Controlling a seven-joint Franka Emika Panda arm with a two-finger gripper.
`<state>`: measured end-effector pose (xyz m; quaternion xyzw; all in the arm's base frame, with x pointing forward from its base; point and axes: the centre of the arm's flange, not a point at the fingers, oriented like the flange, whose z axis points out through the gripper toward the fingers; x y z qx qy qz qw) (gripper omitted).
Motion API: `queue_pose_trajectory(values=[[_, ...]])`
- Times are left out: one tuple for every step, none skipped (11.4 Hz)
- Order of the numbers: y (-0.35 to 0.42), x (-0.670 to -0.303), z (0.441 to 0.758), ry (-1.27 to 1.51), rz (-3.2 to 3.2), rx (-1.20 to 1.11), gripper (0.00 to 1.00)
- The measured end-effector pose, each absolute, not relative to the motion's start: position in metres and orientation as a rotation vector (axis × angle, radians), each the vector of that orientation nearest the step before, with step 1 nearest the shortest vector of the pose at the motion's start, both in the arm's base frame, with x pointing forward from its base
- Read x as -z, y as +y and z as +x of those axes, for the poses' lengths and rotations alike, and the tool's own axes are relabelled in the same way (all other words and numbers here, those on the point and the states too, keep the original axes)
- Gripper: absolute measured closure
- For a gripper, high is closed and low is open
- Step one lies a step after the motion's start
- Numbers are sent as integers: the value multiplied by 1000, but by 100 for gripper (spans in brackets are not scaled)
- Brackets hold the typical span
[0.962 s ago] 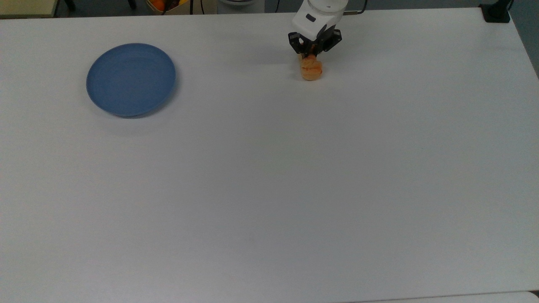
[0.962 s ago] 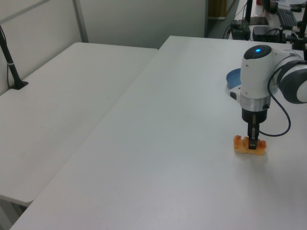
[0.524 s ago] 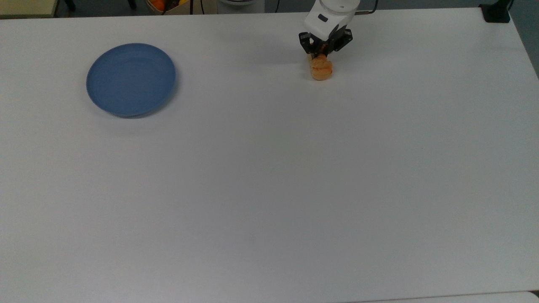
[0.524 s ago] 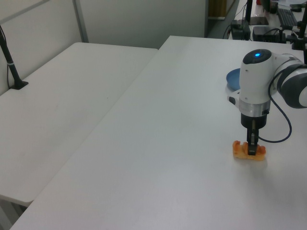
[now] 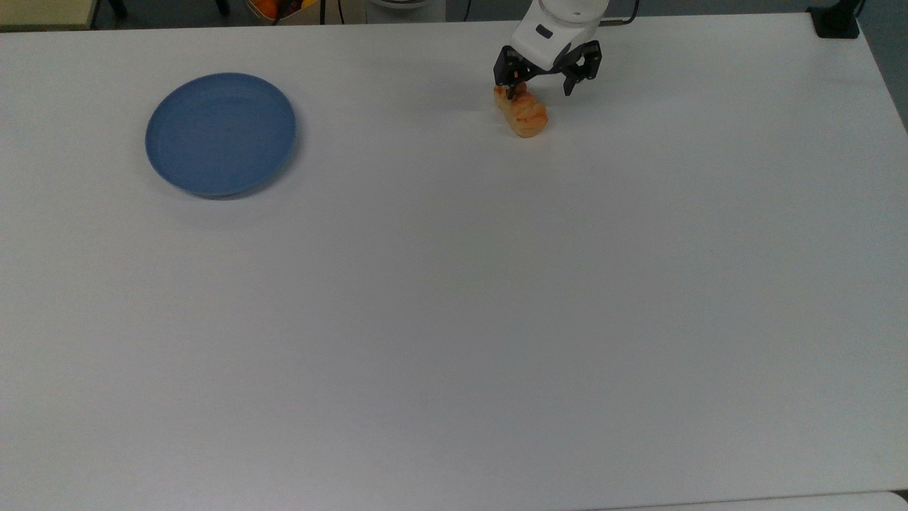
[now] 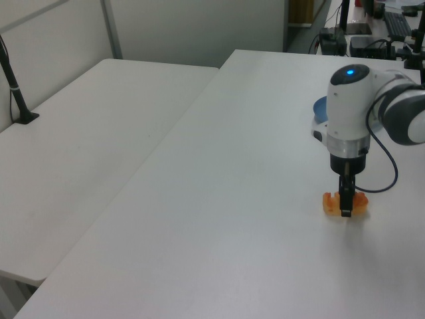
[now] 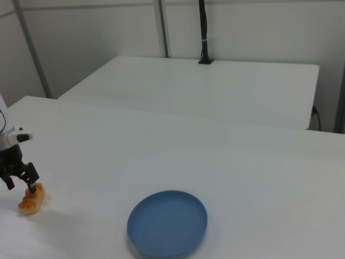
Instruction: Put the bread on the table
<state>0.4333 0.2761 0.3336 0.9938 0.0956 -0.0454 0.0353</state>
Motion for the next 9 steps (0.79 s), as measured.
queue_pose_trajectory(values=[[276,-342,439,286,3052,143,0],[276,-349,443,277,3051,147,0],[274,-352,446,267,3053,145,0],[271,-357,451,252,3056,141,0],[264,-364,459,230,3059,140,0],[254,-376,471,223,3064,133,0],[238,-391,487,224,3071,120,0],[217,-409,505,224,3079,105,0],[196,-425,519,221,3083,101,0]])
